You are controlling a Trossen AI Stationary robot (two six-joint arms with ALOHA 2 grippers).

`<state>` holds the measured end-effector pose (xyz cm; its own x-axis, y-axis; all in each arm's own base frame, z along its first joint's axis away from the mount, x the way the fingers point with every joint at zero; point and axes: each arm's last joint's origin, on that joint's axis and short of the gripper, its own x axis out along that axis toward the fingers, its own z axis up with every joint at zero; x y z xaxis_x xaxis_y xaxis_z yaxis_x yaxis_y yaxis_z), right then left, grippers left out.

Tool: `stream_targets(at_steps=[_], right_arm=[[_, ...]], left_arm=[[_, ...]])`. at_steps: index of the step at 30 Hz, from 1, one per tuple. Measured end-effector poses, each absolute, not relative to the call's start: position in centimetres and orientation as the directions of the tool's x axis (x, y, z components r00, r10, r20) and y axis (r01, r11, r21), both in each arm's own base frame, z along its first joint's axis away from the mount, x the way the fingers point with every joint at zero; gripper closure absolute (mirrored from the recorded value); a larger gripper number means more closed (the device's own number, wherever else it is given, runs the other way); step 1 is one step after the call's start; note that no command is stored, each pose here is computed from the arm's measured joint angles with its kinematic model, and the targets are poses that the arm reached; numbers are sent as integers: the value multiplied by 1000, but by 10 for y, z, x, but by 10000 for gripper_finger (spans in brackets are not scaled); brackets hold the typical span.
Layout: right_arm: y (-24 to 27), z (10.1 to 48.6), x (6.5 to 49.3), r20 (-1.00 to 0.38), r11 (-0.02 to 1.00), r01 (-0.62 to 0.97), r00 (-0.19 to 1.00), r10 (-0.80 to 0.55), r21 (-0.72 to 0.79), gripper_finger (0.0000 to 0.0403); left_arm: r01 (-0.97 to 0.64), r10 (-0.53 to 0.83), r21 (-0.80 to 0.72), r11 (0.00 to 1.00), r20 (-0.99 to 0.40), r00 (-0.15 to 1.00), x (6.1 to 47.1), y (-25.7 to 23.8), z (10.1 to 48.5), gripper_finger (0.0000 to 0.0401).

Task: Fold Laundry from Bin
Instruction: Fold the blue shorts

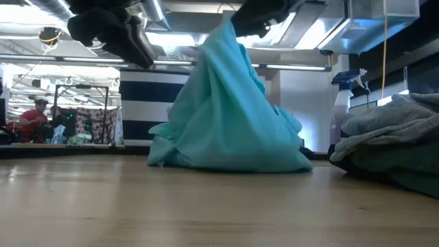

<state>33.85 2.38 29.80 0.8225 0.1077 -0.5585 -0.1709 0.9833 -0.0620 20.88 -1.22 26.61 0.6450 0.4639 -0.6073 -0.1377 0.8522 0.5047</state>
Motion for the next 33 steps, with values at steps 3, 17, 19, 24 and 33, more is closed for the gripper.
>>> stream_targets(at_steps=[3,17,19,24,33], right_arm=[[-2,309,328,-559,995,-48,829,-11,-90,170],[-97,251,367,-560,995,90,823,-92,-30,197],[-117,238,368,-577,985,170,806,-133,10,197],[-159,217,363,-605,936,344,763,-230,78,197],[-179,192,369,-563,946,234,824,-70,226,226]], left_arm=[[-147,464,496,856,-609,643,209,-9,266,270],[-135,378,397,908,-635,674,218,10,244,270],[-111,342,376,920,-633,694,218,12,232,270],[-145,345,359,922,-590,730,219,19,222,270],[-153,358,377,913,-565,743,220,24,223,270]])
